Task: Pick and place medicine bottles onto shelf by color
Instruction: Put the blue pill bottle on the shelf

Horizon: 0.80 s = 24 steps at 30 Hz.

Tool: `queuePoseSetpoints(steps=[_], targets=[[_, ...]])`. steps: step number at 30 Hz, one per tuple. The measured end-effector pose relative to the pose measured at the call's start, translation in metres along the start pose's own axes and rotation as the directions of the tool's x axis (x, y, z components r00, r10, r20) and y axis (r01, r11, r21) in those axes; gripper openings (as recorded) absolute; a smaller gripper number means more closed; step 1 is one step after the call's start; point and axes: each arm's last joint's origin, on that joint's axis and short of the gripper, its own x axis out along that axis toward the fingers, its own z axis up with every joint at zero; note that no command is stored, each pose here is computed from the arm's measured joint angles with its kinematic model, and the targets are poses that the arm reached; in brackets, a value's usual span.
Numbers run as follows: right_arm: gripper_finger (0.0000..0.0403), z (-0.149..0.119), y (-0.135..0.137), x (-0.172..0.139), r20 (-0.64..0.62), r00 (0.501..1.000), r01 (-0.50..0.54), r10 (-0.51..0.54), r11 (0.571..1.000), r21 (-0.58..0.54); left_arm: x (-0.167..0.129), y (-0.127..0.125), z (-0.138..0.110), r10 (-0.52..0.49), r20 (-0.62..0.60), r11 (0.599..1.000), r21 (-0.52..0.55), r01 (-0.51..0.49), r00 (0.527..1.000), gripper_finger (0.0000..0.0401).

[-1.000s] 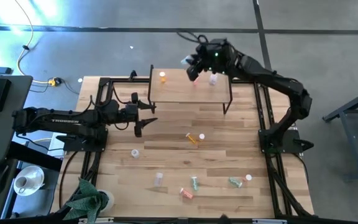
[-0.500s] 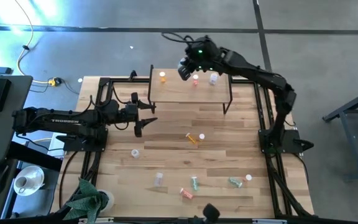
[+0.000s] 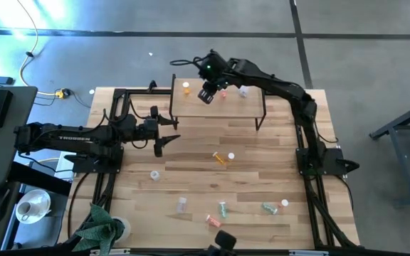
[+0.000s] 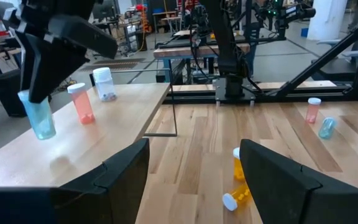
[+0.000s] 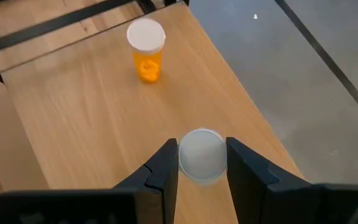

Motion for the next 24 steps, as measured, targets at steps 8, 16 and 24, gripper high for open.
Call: queuePoseSetpoints(steps=[8,16,24], targets=[[0.0094,-0.001,0.009,0.002,0.001,1.000,-0.012,0.012,0.999,-0.048,0.000,0.000,0.000,0.000,0.000,1.000,0.000,0.000,1.000,0.0239],[0.0094,-0.001,0.017,0.003,0.006,1.000,-0.028,0.028,0.998,-0.064,0.000,0.000,0.000,0.000,0.000,1.000,0.000,0.000,1.000,0.0239],[0.0094,-0.003,0.018,0.013,-0.013,1.000,0.004,-0.005,0.998,-0.067,0.000,0.000,0.000,0.000,0.000,1.000,-0.001,0.000,1.000,0.0239]])
